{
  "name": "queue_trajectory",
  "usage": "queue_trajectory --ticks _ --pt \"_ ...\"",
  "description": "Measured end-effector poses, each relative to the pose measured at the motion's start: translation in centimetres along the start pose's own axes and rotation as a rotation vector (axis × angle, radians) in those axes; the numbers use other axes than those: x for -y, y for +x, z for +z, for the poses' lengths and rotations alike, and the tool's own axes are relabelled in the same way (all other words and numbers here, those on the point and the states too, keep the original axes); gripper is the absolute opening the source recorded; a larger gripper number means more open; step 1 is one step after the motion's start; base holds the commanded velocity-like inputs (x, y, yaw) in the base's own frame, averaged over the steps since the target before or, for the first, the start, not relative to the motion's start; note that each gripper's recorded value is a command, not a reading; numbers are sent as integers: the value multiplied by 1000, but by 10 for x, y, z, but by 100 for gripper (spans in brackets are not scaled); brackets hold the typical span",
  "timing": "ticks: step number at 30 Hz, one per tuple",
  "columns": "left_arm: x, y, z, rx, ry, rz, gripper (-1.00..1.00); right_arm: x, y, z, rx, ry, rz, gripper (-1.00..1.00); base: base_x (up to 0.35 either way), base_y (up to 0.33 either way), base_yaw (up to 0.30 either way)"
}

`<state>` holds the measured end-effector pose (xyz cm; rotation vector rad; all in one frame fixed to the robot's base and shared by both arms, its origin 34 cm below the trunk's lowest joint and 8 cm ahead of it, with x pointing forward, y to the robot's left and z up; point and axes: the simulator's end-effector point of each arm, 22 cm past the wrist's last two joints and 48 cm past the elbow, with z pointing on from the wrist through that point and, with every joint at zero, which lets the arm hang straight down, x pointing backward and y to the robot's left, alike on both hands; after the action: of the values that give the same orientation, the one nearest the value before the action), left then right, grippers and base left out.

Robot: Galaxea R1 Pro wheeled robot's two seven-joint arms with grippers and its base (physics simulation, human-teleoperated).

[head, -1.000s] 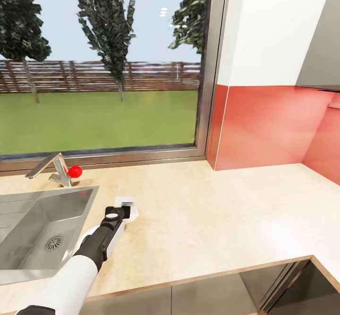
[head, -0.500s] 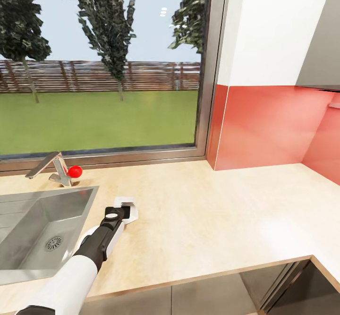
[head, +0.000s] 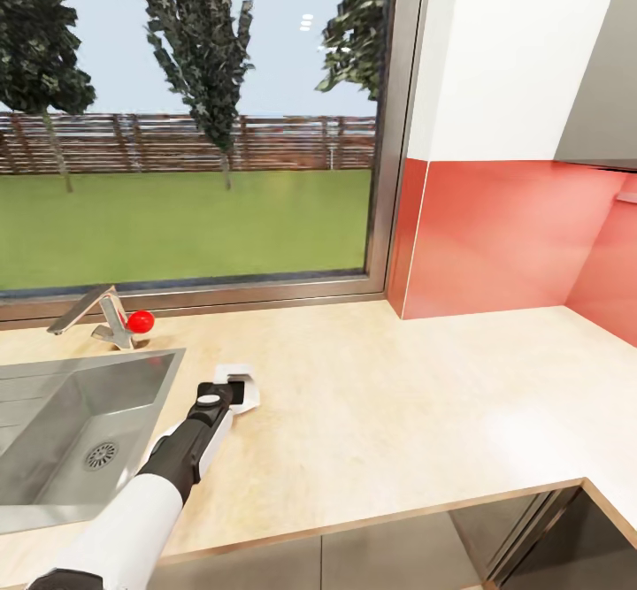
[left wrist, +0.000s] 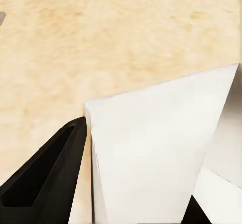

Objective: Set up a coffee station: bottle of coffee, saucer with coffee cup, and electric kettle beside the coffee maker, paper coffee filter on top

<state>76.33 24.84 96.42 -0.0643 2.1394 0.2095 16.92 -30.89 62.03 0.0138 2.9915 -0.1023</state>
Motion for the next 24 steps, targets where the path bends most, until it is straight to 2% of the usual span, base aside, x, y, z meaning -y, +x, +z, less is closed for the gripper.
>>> queue_trajectory --ticks 6,11,16,19,24 --pt "1 -12 -1 17 6 -10 -100 -1 0 0 0 0 0 100 0 0 0" --pt "2 -42 -9 50 19 -30 -100 -3 -1 0 2 -3 2 100 0 0 0" --pt "-1 -81 -23 65 60 -23 -100 -11 -2 0 5 -12 5 100 0 0 0" --pt "-2 -102 -31 69 125 -7 -100 -14 -3 0 7 -16 6 100 0 0 0" --pt "-5 -111 -39 32 255 15 -100 -15 -4 0 9 -17 7 100 0 0 0"
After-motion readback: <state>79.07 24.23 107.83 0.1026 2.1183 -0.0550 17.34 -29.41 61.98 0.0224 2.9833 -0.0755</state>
